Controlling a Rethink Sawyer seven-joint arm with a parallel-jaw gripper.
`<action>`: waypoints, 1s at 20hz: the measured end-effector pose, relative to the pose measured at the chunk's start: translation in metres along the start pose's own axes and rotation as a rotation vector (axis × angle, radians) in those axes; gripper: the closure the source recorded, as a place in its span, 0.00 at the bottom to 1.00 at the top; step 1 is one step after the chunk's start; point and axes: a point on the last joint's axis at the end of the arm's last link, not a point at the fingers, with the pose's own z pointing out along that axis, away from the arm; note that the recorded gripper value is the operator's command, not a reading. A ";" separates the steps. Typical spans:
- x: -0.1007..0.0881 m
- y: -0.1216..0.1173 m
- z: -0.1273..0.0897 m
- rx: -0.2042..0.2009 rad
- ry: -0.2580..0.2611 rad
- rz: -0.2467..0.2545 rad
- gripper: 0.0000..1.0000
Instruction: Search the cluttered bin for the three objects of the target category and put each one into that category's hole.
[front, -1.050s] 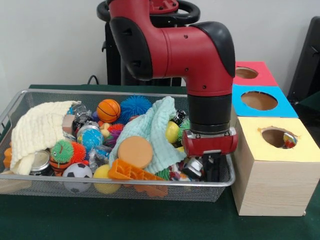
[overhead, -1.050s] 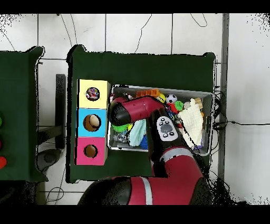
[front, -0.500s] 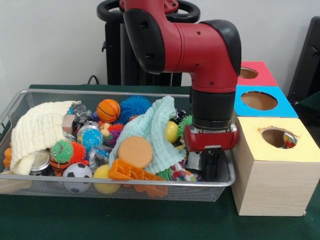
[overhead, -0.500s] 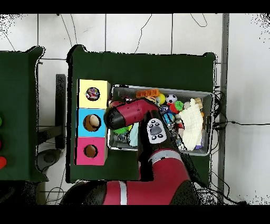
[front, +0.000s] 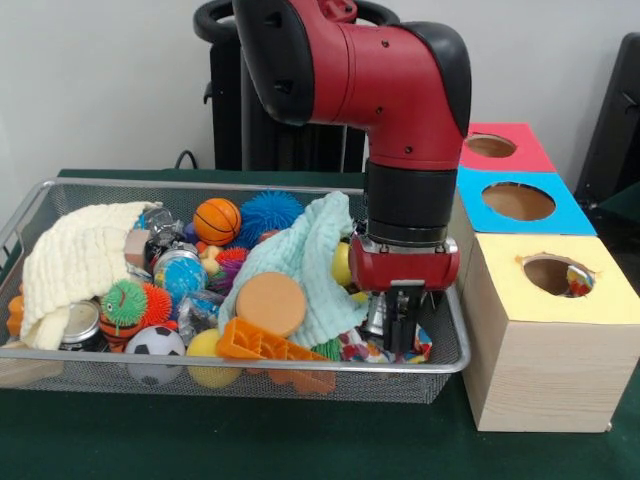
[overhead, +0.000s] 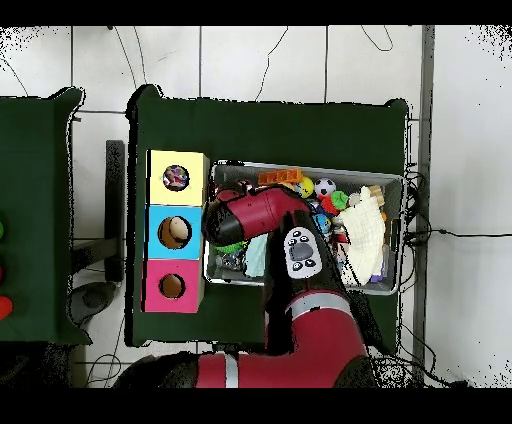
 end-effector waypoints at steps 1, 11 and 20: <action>0.000 -0.001 -0.001 0.001 0.000 0.001 1.00; 0.001 -0.045 -0.023 0.045 0.023 0.044 0.00; 0.007 -0.042 -0.025 0.048 0.035 0.036 0.00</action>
